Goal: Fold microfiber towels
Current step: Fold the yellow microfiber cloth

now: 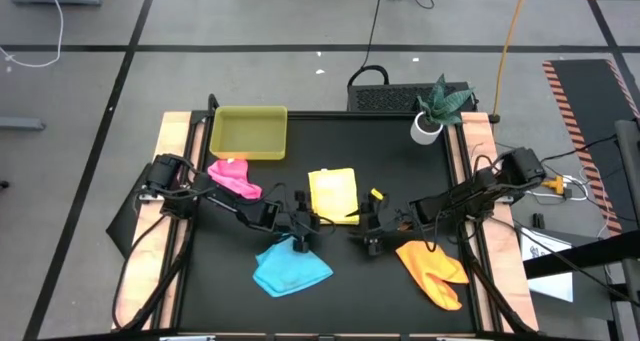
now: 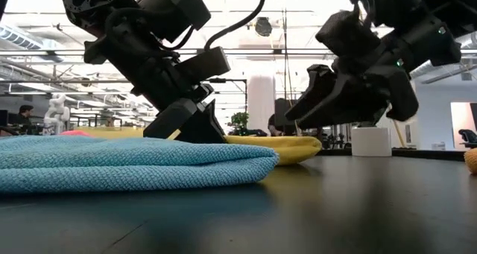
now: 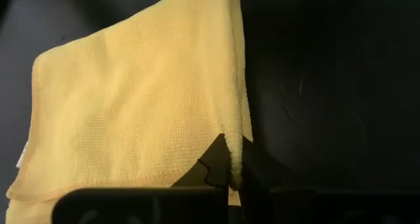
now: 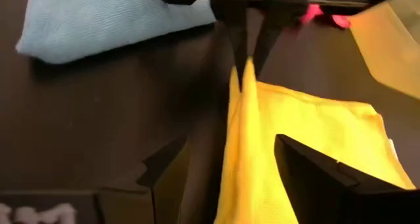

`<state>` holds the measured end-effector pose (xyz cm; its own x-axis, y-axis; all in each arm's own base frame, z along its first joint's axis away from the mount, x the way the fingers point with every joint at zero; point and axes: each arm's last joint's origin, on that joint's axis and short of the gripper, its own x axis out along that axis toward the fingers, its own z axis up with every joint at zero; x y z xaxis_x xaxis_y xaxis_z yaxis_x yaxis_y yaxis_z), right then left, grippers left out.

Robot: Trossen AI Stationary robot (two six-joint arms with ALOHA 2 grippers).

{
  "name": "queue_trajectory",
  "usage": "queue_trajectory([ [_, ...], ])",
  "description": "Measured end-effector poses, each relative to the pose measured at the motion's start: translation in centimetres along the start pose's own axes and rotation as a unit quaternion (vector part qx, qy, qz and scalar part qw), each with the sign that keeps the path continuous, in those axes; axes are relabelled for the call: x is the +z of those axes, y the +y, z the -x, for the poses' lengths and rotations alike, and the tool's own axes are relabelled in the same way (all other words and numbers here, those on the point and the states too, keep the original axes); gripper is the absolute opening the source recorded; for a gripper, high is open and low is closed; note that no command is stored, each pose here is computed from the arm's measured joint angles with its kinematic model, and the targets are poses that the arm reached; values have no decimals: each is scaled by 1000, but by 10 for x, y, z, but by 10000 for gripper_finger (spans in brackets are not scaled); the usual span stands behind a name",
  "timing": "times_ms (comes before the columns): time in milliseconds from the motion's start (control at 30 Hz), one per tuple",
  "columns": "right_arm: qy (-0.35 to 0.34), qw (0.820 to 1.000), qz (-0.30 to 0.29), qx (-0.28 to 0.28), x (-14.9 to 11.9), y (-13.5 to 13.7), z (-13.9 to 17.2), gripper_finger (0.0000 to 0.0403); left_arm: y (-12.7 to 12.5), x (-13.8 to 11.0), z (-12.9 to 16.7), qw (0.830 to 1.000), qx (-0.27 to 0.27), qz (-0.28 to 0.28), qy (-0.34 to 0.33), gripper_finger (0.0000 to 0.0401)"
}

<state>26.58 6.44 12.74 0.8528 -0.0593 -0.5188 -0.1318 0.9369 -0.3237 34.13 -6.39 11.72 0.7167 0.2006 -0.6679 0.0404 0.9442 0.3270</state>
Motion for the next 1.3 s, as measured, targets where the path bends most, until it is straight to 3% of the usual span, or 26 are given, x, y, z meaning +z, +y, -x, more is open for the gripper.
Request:
queue_trajectory([
  [167,8,998,58,-2,4,6,-21,228,4,3,-2,999,-23,26,-18,6],
  [367,86,983,151,-65,7,9,-48,219,10,3,-4,998,-22,56,-20,22],
  [667,121,978,161,-54,6,10,-51,166,11,5,-4,997,-20,75,-29,9],
  [867,122,978,163,-53,6,10,-50,96,13,7,-1,994,-20,97,-35,38],
  [1100,126,980,143,-54,5,10,-50,12,15,12,8,998,-35,35,-38,102],
  [1300,121,984,125,-39,6,13,-47,12,33,23,24,997,-3,49,-64,187],
])
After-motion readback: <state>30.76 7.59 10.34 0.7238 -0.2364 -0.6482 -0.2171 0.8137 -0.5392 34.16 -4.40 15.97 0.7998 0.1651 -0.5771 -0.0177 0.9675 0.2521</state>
